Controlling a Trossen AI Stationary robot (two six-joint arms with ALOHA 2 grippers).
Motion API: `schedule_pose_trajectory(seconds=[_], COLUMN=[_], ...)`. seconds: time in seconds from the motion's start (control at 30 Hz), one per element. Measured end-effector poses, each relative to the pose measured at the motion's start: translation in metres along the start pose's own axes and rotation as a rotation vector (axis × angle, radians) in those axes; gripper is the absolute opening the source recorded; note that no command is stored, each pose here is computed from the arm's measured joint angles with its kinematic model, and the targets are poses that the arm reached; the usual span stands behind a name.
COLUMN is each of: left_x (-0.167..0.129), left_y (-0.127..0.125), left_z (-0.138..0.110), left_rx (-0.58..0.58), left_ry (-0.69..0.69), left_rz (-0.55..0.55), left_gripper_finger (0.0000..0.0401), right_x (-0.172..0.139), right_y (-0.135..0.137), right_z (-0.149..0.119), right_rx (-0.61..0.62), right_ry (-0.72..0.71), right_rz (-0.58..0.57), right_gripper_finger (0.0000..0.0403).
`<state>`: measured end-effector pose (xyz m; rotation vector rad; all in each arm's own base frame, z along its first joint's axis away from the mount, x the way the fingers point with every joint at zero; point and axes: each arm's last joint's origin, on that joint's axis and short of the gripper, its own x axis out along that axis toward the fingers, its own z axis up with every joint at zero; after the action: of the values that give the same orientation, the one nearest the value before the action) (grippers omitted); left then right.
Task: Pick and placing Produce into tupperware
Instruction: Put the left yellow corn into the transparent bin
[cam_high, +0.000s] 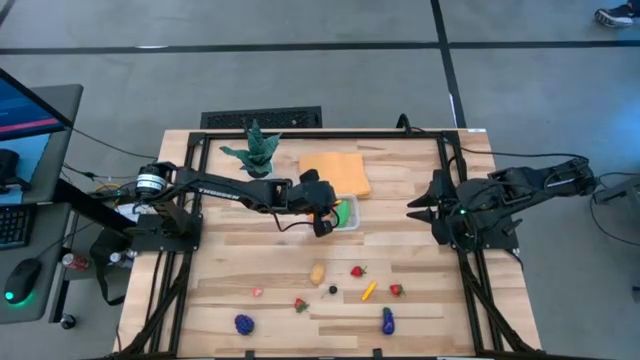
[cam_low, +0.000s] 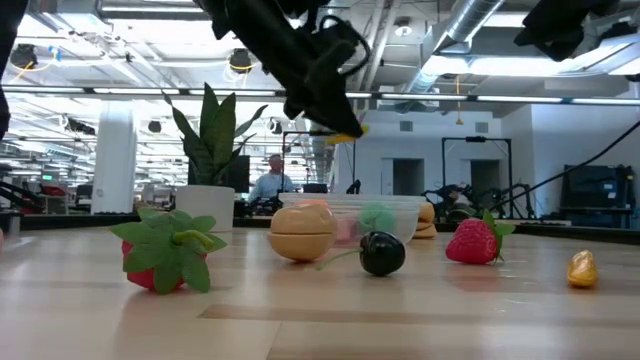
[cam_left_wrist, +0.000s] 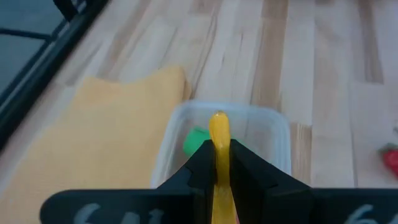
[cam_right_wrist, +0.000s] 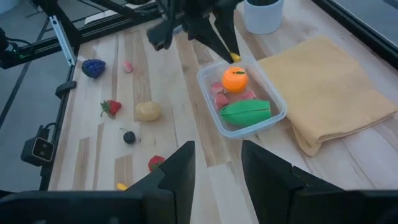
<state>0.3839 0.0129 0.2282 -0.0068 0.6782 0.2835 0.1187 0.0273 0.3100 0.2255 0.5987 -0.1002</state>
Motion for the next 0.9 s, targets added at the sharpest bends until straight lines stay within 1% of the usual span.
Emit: schedule_pose_trajectory(seconds=[0.13,0.2,0.27,0.43,0.63,0.8,0.9], left_x=[0.012,0.016,0.022,0.039,0.045,0.046,0.046], left_y=[-0.003,-0.002,-0.003,-0.005,-0.008,-0.007,-0.007], left_z=[-0.004,-0.008,-0.007,-0.020,-0.027,-0.026,-0.025], left_rx=[-0.008,-0.016,-0.041,-0.083,-0.103,-0.115,-0.119], left_ry=[-0.004,0.021,0.000,0.050,0.089,0.078,0.080], left_rz=[-0.011,-0.014,-0.026,-0.049,-0.077,-0.077,-0.102], left_gripper_finger=[0.0028,0.0028,0.0028,0.0028,0.0028,0.0028,0.0031], right_x=[0.003,0.003,0.005,0.010,0.013,0.013,0.014], right_y=[0.001,0.002,0.002,0.004,0.009,0.012,0.012], right_z=[0.001,0.001,0.002,0.002,0.000,0.000,0.000], right_rx=[-0.001,-0.003,-0.004,-0.010,-0.030,-0.042,-0.042], right_ry=[0.002,0.004,0.007,0.023,0.044,0.049,0.046], right_rz=[-0.001,-0.002,-0.003,-0.006,0.010,0.024,0.019], right_gripper_finger=[0.0123,0.0123,0.0123,0.0123,0.0123,0.0123,0.0123])
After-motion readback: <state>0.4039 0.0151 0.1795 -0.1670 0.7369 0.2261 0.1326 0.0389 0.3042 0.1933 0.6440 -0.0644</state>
